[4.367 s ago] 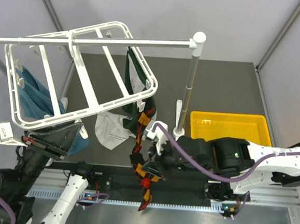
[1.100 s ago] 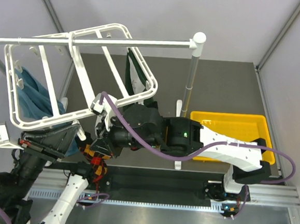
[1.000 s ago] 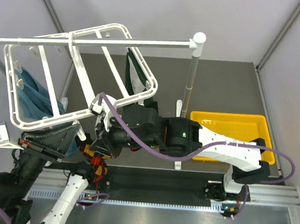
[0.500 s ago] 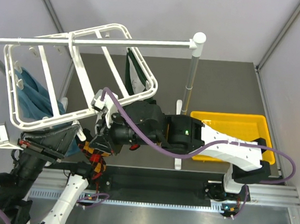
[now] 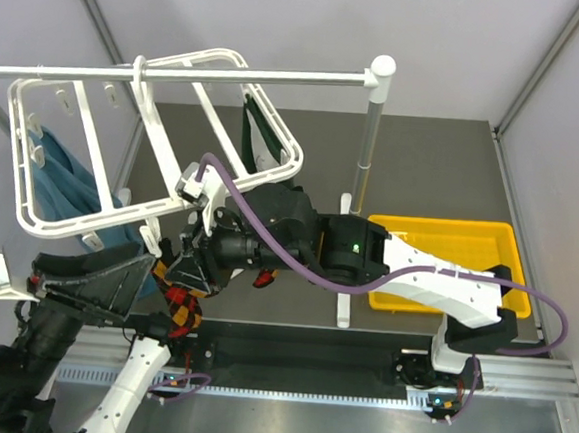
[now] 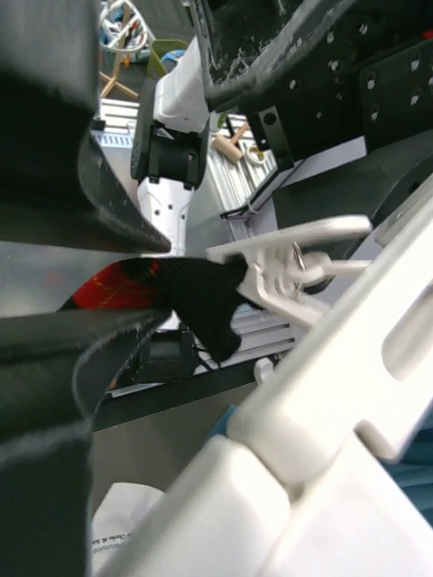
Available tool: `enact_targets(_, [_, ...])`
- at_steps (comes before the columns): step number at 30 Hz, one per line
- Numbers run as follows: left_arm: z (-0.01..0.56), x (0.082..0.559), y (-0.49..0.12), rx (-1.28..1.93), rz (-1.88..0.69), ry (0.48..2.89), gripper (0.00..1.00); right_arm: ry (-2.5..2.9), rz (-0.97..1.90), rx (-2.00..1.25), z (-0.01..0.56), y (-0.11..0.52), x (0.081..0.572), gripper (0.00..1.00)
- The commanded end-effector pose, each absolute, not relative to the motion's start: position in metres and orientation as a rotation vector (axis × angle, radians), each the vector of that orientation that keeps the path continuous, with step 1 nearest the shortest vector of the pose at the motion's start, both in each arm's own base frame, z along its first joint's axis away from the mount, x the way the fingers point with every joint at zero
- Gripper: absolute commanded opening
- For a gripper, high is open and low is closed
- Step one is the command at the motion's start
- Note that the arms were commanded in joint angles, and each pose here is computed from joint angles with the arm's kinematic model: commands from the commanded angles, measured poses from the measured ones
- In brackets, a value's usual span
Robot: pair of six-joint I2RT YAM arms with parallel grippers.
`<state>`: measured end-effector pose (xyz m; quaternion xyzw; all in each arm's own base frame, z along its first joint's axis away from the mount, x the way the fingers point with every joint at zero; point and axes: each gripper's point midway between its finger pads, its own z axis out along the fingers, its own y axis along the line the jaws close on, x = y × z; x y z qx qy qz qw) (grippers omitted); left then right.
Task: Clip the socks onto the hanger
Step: Clamp the sock onto the hanger, then reset both arms
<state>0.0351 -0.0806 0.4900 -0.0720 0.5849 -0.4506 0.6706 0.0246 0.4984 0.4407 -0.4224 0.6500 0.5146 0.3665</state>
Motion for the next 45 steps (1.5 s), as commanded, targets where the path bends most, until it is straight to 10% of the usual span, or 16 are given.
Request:
enact_targets(1, [0.493, 0.021, -0.072, -0.128, -0.95, 1.288, 0.79, 1.641, 1.329, -1.021, 0.454, 0.504, 0.036, 0.33])
enact_targets(10, [0.428, 0.019, -0.049, -0.166, -0.74, 1.462, 0.76, 1.817, 1.036, -0.953, 0.392, 0.488, 0.07, 1.0])
enact_targets(26, [0.364, 0.037, -0.056, -0.241, -0.841, 1.558, 0.75, 1.84, 0.925, -0.863, 0.365, 0.387, 0.048, 1.0])
enact_targets(45, [0.284, 0.124, -0.129, -0.103, -1.104, 1.635, 0.72, 1.904, 0.655, -0.215, 0.183, 0.267, 0.122, 1.0])
